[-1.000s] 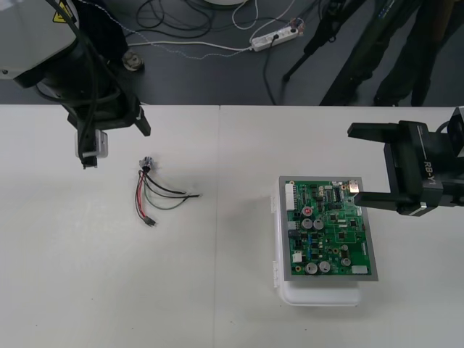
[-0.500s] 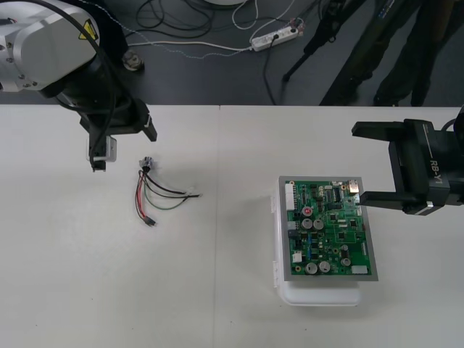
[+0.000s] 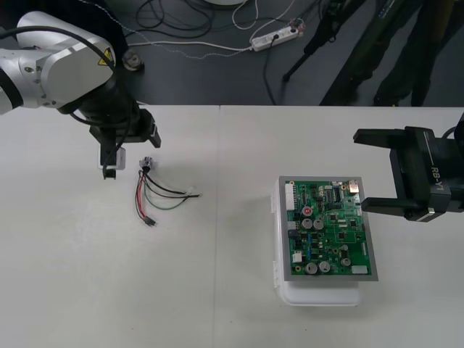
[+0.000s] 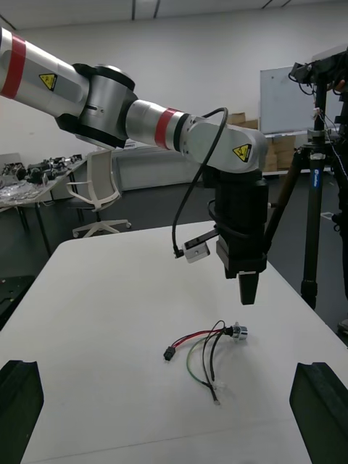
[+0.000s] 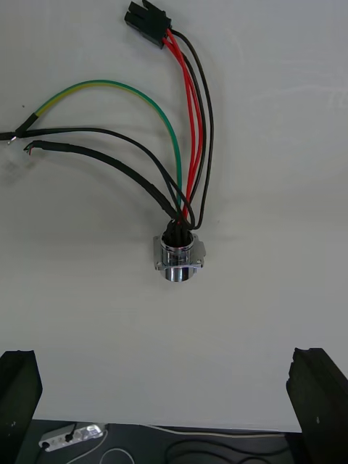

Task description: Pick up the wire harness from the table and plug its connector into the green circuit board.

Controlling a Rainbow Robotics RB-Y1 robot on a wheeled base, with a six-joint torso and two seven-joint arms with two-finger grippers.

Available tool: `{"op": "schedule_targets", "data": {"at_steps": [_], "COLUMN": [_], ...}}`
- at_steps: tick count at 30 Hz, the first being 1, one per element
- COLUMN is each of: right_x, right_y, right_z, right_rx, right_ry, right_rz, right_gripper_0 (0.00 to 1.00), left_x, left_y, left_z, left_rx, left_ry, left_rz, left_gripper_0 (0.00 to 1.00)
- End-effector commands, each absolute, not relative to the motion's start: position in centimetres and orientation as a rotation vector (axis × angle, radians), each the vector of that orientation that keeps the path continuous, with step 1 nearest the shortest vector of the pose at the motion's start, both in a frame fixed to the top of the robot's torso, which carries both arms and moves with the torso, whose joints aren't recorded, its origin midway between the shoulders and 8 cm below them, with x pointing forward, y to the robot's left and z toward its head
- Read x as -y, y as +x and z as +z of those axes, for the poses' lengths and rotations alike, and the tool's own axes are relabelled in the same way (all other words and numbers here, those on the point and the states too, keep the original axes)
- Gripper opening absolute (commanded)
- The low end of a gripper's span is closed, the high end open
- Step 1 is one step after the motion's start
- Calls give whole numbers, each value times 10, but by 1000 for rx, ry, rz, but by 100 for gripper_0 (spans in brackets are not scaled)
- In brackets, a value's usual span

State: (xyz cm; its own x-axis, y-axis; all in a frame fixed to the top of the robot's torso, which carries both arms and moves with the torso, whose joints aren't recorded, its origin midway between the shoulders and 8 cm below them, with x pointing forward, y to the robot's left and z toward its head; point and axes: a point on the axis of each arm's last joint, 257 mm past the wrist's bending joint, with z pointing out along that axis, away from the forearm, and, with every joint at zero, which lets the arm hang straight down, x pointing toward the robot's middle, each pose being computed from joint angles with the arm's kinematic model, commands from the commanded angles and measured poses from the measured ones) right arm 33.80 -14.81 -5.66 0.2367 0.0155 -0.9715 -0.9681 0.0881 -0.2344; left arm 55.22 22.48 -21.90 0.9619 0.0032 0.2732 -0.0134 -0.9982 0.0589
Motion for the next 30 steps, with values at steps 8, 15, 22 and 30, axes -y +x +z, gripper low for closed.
{"op": "schedule_targets", "data": {"at_steps": [8,15,22,30], "right_x": [150,147,147,147], "right_y": [322,315,315,315], "right_z": [-63,-57,-56,-55], "right_rx": [-1027,-985,-961,-933], "right_ry": [-1280,-1304,-1313,-1320], "right_rz": [958,941,921,899], "right_gripper_0": [100,100,100,100], "left_x": [-192,-191,-194,-202], "left_y": [586,590,593,599], "left_z": [-217,-234,-252,-269], "left_rx": [108,60,7,-37], "left_ry": [3031,3028,3010,3010], "left_rz": [540,533,549,575], "left_gripper_0": [100,100,100,100]}}
